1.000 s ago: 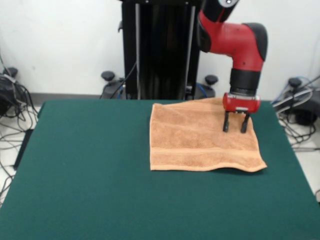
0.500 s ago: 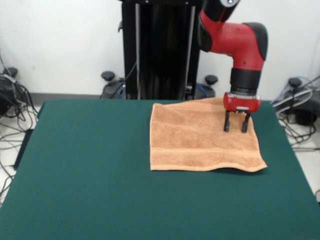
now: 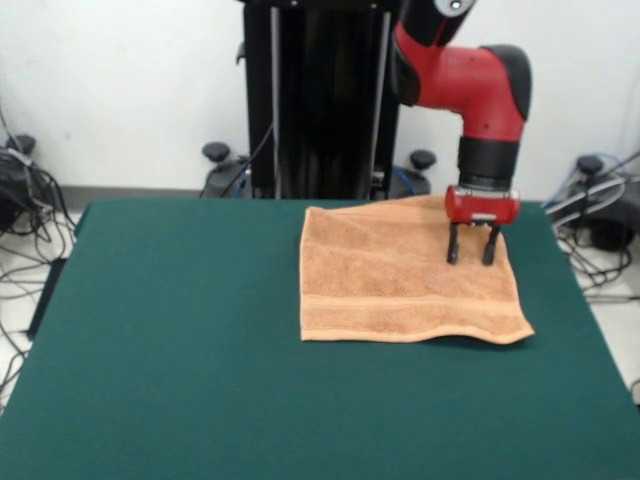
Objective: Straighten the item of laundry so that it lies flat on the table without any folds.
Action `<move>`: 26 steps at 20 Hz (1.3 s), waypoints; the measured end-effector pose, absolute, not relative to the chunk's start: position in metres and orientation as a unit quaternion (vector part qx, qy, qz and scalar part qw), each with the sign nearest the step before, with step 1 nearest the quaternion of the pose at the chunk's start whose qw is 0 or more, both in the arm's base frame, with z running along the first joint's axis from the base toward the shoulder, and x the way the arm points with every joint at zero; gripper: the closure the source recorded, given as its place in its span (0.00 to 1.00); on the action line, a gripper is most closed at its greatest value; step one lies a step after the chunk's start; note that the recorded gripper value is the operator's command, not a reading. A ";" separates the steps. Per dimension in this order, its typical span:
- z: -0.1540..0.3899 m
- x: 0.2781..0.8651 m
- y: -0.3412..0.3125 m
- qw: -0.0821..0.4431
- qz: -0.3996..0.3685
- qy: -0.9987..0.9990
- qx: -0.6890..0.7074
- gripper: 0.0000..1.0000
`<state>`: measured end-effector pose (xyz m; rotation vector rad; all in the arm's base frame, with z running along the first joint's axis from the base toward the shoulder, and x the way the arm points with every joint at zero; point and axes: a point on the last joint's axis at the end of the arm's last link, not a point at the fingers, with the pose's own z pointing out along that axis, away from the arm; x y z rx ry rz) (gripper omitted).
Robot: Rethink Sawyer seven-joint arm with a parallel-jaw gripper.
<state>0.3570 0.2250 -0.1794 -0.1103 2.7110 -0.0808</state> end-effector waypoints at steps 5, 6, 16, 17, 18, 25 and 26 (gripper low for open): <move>-0.179 0.357 0.226 0.214 -0.027 0.976 -0.044 1.00; -0.179 0.357 0.226 0.214 -0.027 0.975 -0.044 1.00; -0.181 0.352 0.229 0.232 -0.031 0.970 -0.064 1.00; -0.182 0.352 0.229 0.234 -0.031 0.969 -0.065 1.00; -0.182 0.351 0.229 0.236 -0.032 0.969 -0.066 1.00; -0.183 0.349 0.229 0.243 -0.033 0.967 -0.071 1.00; -0.183 0.349 0.229 0.244 -0.033 0.967 -0.072 1.00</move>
